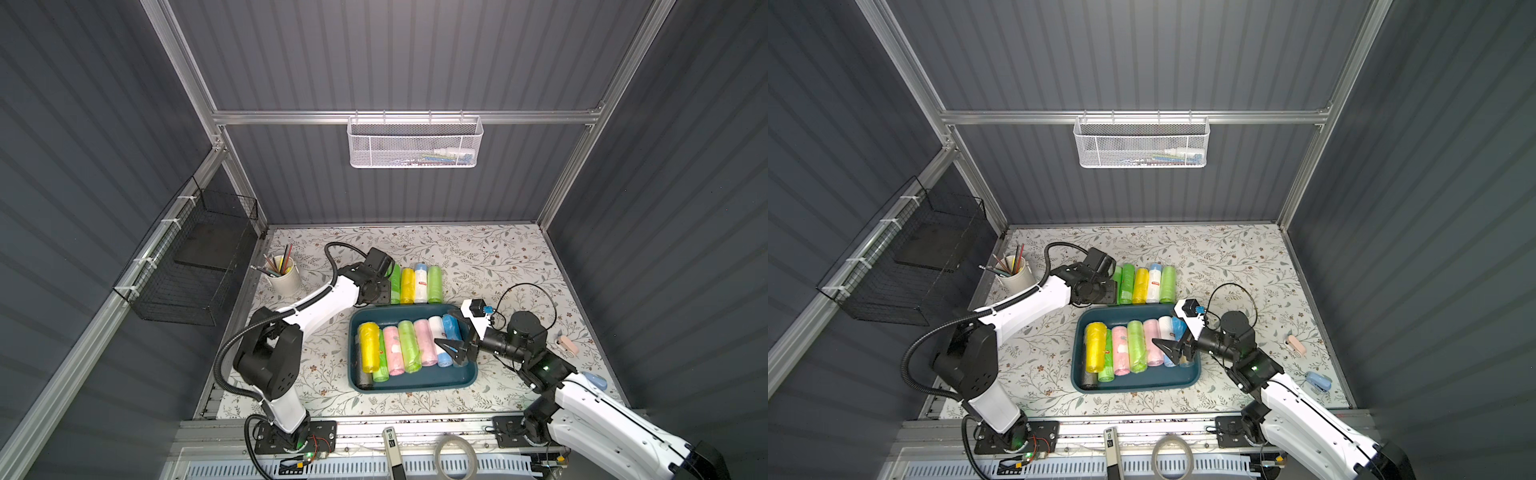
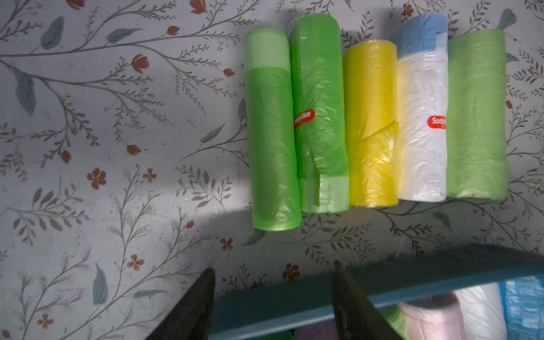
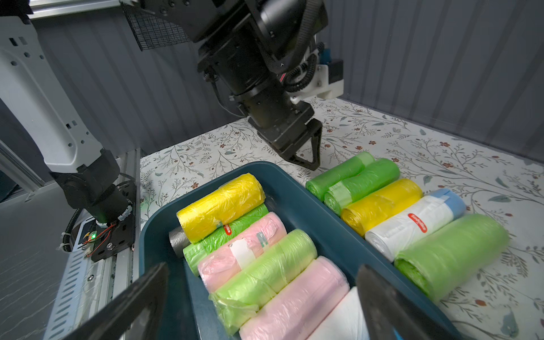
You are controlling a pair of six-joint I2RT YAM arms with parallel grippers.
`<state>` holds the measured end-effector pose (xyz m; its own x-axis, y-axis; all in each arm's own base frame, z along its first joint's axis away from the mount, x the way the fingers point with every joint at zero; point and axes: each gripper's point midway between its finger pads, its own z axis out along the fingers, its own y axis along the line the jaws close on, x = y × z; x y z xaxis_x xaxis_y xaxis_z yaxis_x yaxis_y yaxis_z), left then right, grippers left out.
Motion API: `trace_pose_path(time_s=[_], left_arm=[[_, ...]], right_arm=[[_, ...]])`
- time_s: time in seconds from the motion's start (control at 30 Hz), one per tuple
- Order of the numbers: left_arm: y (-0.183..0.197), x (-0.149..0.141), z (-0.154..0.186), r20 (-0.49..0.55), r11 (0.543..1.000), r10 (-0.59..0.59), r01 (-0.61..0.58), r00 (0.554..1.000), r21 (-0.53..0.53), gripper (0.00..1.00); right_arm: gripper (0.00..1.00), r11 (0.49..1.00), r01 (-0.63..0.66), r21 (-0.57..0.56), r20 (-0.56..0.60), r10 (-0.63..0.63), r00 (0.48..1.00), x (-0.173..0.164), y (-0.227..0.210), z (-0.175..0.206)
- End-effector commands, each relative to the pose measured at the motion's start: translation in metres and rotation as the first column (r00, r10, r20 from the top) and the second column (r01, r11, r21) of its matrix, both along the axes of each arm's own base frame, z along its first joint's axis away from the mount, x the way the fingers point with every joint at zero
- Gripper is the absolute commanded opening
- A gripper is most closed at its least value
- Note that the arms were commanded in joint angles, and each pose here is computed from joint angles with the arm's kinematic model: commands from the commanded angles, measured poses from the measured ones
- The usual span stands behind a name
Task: Put the roll of trash bags into the storage box
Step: Place the roll of trash bags in the storage box, then pick up the roll of trash bags from the center of the board.
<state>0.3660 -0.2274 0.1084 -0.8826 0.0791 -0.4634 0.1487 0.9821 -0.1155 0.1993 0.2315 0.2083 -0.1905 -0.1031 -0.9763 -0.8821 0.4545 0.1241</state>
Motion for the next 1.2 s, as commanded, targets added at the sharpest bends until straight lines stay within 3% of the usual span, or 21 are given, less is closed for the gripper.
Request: trace_pose_path(time_s=[0.0, 0.13, 0.7, 1.17], left_arm=[[-0.007, 0.018, -0.005, -0.008, 0.999, -0.046, 0.046, 0.999, -0.023, 0.65], [-0.009, 0.028, -0.025, -0.043, 0.998, -0.046, 0.045, 0.998, -0.035, 0.65], [-0.012, 0.071, -0.058, -0.051, 1.0, -0.003, 0.001, 0.999, -0.023, 0.62], [-0.002, 0.083, -0.071, -0.061, 1.0, 0.013, -0.013, 0.998, 0.005, 0.55]], right_arm=[[0.99, 1.0, 0.006, 0.007, 0.03, -0.006, 1.0, 0.0, -0.001, 0.009], [0.99, 1.0, 0.005, 0.011, 0.033, -0.005, 0.999, 0.0, -0.001, 0.01], [0.99, 1.0, 0.003, 0.002, 0.02, -0.003, 1.0, 0.001, 0.001, 0.006], [0.99, 1.0, 0.004, -0.005, 0.014, -0.004, 1.0, 0.003, 0.001, 0.003]])
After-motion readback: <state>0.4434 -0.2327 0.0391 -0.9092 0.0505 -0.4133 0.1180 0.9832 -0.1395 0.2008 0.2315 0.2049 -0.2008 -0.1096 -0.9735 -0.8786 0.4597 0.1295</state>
